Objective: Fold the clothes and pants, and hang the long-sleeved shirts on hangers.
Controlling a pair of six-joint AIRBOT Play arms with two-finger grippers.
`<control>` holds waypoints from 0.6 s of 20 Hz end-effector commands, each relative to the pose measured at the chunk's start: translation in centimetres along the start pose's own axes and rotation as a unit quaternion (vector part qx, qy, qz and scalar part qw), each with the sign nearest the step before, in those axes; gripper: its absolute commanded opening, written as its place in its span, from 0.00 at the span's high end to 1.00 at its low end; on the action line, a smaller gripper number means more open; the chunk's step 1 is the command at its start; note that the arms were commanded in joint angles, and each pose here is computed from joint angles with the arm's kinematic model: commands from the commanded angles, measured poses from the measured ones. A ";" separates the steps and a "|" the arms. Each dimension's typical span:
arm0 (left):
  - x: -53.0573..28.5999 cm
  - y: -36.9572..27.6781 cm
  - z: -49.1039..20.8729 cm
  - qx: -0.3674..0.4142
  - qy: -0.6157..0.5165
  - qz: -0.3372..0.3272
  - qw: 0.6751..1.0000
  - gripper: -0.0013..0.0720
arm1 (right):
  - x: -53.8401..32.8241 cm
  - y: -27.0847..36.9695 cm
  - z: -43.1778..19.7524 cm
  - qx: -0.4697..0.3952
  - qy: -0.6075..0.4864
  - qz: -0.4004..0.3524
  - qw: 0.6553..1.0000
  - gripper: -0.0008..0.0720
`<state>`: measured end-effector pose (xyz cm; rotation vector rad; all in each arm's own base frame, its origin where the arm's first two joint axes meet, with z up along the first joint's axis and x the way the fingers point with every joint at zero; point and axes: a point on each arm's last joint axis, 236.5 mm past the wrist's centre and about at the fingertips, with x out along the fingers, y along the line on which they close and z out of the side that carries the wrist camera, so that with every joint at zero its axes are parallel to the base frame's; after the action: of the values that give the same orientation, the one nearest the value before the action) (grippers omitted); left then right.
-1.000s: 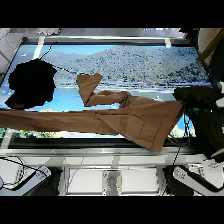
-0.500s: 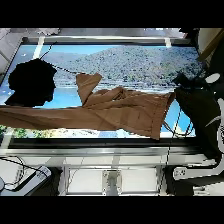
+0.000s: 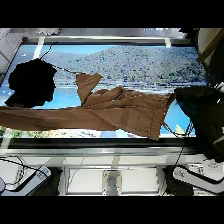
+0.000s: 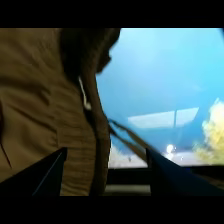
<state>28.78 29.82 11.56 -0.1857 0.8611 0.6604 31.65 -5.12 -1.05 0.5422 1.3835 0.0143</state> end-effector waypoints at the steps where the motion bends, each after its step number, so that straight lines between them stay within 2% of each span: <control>1: -0.1 -0.1 -0.4 0.000 0.009 -0.002 1.000 0.96 | 5.8 0.8 -10.7 0.033 0.103 0.066 0.992 0.24; 4: 0.0 -0.1 -0.5 0.000 0.010 -0.002 1.000 0.96 | 9.1 3.4 -12.6 0.059 0.084 0.148 0.984 0.24; 10: 0.0 -0.1 -0.8 0.000 0.018 -0.004 1.000 0.96 | 9.9 5.9 -15.1 0.025 0.114 0.180 0.977 0.24; 12: 0.0 -0.2 -1.0 0.000 0.022 -0.004 1.000 0.96 | 9.8 6.5 -15.8 0.009 0.127 0.186 0.974 0.54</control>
<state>28.41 29.38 11.08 -0.1994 0.8897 0.6527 21.63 7.76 -9.30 0.8334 1.4988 0.3196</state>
